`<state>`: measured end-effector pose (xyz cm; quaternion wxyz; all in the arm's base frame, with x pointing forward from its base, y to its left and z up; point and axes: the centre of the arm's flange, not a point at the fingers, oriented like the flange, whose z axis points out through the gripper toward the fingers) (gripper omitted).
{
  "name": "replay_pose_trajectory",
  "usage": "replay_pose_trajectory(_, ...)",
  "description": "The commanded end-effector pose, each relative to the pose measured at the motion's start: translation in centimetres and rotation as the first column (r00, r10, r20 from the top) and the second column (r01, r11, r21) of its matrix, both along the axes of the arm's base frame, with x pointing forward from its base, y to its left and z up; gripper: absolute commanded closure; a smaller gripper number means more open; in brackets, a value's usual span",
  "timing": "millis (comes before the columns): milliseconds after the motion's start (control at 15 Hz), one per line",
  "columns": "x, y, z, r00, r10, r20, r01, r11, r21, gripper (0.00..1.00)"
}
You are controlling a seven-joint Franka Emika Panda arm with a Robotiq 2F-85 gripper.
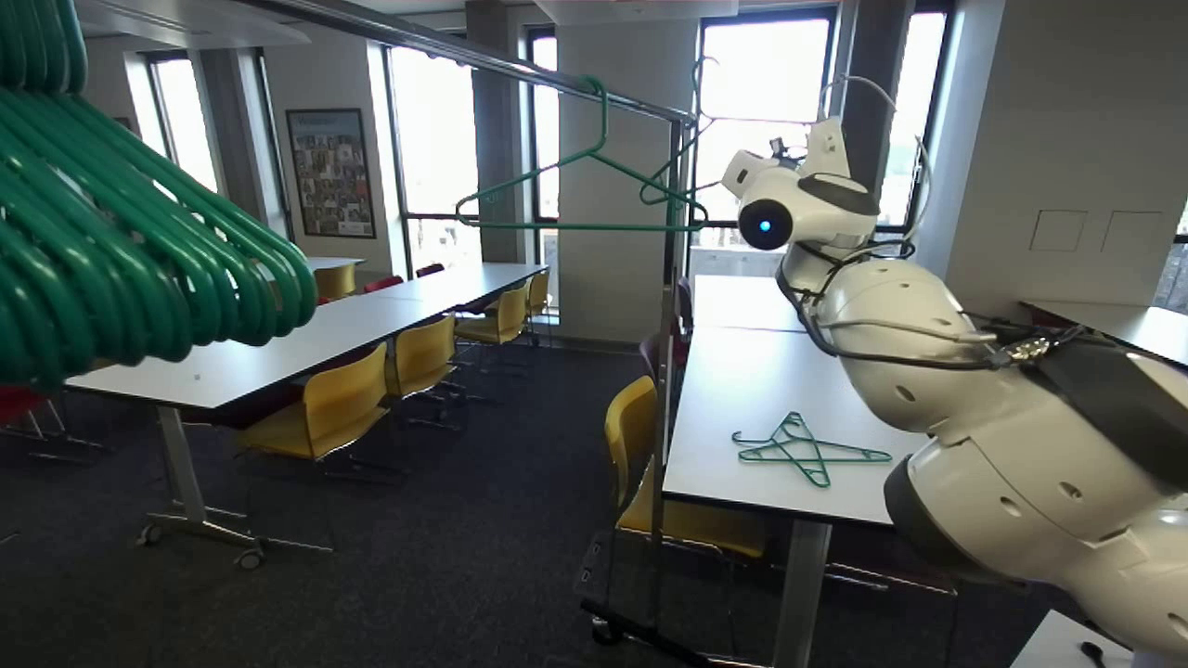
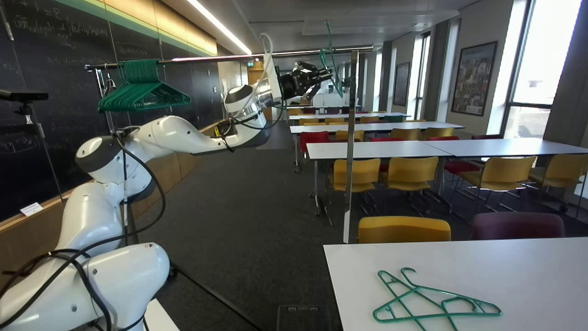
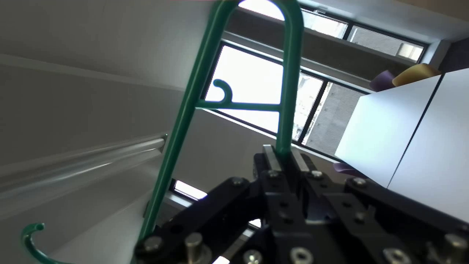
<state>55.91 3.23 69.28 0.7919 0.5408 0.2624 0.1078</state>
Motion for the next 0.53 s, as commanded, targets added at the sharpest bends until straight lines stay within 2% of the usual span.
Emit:
replay_pose_trajectory(0, 0.9, -0.7, 2.8, 0.999, -0.027, -0.031, 0.027, 0.999, 0.031, 0.98)
replay_pose_trajectory(200, 2.4, -1.2, 1.7, 0.991, -0.080, -0.106, 0.086, 0.995, 0.047, 0.98)
replay_pose_trajectory(467, 5.9, -1.5, -4.2, 0.967, -0.131, -0.217, 0.144, 0.989, 0.045, 0.98)
